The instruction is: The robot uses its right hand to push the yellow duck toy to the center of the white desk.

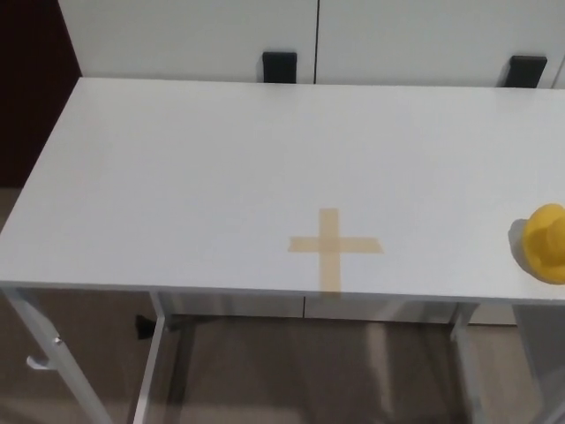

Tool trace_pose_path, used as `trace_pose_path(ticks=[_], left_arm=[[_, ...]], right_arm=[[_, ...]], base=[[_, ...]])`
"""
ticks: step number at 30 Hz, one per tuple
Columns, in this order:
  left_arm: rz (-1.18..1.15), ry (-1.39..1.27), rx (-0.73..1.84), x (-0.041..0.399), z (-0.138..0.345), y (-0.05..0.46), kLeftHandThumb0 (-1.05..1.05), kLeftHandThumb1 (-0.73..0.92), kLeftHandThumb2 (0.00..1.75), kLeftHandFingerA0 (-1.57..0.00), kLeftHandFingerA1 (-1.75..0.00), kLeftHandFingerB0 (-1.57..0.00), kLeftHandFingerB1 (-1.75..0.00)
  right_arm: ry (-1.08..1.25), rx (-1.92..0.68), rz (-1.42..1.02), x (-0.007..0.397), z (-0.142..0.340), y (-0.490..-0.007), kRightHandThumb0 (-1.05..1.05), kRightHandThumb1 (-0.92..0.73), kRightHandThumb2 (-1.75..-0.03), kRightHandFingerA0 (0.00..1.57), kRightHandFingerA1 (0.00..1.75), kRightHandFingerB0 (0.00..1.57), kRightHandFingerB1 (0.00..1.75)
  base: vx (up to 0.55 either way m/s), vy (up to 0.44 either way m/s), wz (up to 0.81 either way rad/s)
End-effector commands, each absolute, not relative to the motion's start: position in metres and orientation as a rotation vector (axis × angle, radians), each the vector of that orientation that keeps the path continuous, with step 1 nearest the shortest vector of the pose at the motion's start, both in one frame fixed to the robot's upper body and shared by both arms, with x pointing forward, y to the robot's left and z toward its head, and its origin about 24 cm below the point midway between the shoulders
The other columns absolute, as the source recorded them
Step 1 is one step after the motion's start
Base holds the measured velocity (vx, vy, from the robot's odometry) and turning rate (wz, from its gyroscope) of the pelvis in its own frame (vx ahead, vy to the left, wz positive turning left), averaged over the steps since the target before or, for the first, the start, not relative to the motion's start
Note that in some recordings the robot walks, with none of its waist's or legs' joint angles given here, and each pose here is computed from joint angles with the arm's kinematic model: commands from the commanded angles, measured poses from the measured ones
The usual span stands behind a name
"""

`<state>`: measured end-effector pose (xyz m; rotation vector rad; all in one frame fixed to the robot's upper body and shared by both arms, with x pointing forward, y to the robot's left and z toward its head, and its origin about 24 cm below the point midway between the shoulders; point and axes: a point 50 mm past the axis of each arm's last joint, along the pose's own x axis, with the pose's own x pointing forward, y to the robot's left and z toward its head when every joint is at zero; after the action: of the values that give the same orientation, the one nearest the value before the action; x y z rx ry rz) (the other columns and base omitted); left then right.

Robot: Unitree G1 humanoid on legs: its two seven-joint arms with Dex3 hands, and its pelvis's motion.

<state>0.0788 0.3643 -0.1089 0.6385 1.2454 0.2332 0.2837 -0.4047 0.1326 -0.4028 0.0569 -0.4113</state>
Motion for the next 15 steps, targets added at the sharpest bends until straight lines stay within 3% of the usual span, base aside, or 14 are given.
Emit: trace_pose_path(ticks=[1,4,5,11,12,15], left_arm=[[0.244,1.232,0.642,0.082,-0.106,0.367,-0.15,0.64,0.78,-0.85,-0.74,-0.84,-0.64],[0.243,1.236,0.642,0.082,-0.106,0.367,-0.16,0.67,0.77,-0.86,-0.72,-0.83,-0.60],[0.240,1.235,0.643,0.081,-0.107,0.367,-0.16,0.66,0.76,-0.87,-0.79,-0.82,-0.63],[0.241,1.232,0.627,0.082,-0.109,0.363,-0.15,0.66,0.68,-0.86,-0.75,-0.83,-0.62],[0.241,1.232,0.623,0.082,-0.109,0.363,-0.14,0.66,0.78,-0.86,-0.73,-0.82,-0.63],[0.236,1.229,0.622,0.082,-0.109,0.363,-0.11,0.63,0.82,-0.85,-0.75,-0.81,-0.62]], right_arm=[[0.121,-0.430,-0.363,0.288,0.125,-0.390,-0.96,-0.92,-1.28,0.00,0.13,0.00,0.07],[0.136,-0.437,-0.321,0.290,0.121,-0.384,-0.96,-0.92,-1.27,0.00,0.16,0.00,0.08],[0.137,-0.449,-0.304,0.292,0.118,-0.381,-0.83,-0.87,-1.23,0.00,0.27,0.00,0.20],[0.177,-0.434,-0.292,0.301,0.096,-0.364,-0.79,-0.81,-1.19,0.00,0.26,0.03,0.27],[0.186,-0.429,-0.287,0.303,0.093,-0.360,-0.77,-0.79,-1.18,0.00,0.28,0.07,0.28],[0.199,-0.422,-0.276,0.306,0.086,-0.352,-0.77,-0.79,-1.18,0.00,0.29,0.08,0.28]], base=[[0.00,0.000,0.00],[0.00,0.000,0.00],[0.00,0.000,0.00],[0.00,0.000,0.00],[0.00,0.000,0.00],[0.00,0.000,0.00]])
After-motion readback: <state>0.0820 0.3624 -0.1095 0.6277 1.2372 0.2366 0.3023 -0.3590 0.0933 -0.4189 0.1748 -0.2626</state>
